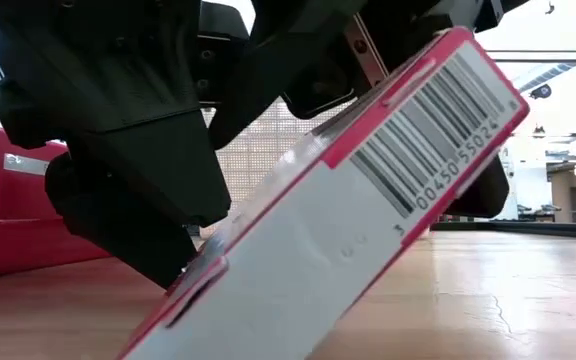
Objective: Pick & place medical supplies in basket/bin
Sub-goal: Put the red medicine box into the white bin
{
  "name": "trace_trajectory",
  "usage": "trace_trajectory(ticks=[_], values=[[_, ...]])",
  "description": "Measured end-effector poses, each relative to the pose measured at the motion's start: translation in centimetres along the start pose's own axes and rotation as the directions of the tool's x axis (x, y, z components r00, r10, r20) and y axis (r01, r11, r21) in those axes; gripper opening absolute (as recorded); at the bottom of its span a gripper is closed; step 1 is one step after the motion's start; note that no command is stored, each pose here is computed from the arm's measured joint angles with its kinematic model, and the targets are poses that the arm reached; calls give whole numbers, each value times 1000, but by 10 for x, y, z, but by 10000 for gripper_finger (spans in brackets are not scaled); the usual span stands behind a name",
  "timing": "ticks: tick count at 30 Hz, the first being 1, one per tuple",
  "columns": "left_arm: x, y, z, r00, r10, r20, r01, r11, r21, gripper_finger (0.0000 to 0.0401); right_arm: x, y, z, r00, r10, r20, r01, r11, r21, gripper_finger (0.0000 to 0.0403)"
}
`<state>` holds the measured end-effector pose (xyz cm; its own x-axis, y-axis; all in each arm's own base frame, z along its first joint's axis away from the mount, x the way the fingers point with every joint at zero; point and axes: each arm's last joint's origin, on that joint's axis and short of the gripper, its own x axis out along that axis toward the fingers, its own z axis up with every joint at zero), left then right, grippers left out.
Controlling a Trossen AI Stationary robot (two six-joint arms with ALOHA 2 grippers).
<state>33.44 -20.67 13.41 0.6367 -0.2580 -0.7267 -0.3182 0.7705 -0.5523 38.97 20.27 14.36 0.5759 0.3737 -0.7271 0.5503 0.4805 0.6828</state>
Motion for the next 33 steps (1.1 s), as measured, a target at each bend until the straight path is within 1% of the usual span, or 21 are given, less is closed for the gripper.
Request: trace_trajectory(ticks=[2,5,8,12,15,16,20,24,27,29,32,33], values=[[-1,-1,1,1000,-2,2,2,1000,1,269,-1,-1,0,1000,-20,-4,20,1000,-12,219],[-3,-3,1,1000,0,14,0,1000,10,269,-1,-5,-3,998,-62,-18,62,998,-17,189],[-6,-5,1,999,7,38,-7,1000,15,269,-1,-6,-5,997,-67,-22,67,997,-36,143],[-9,-5,2,993,60,97,-63,998,23,269,-4,-4,-7,997,-67,-25,66,996,-63,71],[-14,-6,4,984,93,150,-100,994,35,269,-12,-2,-11,995,-93,-22,91,993,-72,26],[-17,-7,6,980,94,174,-102,994,38,269,-16,-2,-13,994,-111,-12,110,991,-75,20],[-31,-14,15,958,96,269,-116,991,61,269,-33,1,-22,986,-166,18,167,982,-90,22],[-50,-22,24,925,93,369,-140,985,102,269,-62,9,-31,976,-201,81,209,973,-97,22],[-69,-28,33,884,92,457,-165,979,123,269,-88,14,-34,960,-226,163,241,967,-77,22],[-81,-31,38,850,102,517,-196,972,130,269,-107,16,-36,941,-238,240,260,964,-63,22],[-102,-35,46,797,108,595,-228,965,131,269,-140,24,-32,905,-201,375,234,971,-44,22],[-111,-37,48,779,106,618,-234,964,129,269,-153,27,-30,890,-173,422,211,977,-45,22]])
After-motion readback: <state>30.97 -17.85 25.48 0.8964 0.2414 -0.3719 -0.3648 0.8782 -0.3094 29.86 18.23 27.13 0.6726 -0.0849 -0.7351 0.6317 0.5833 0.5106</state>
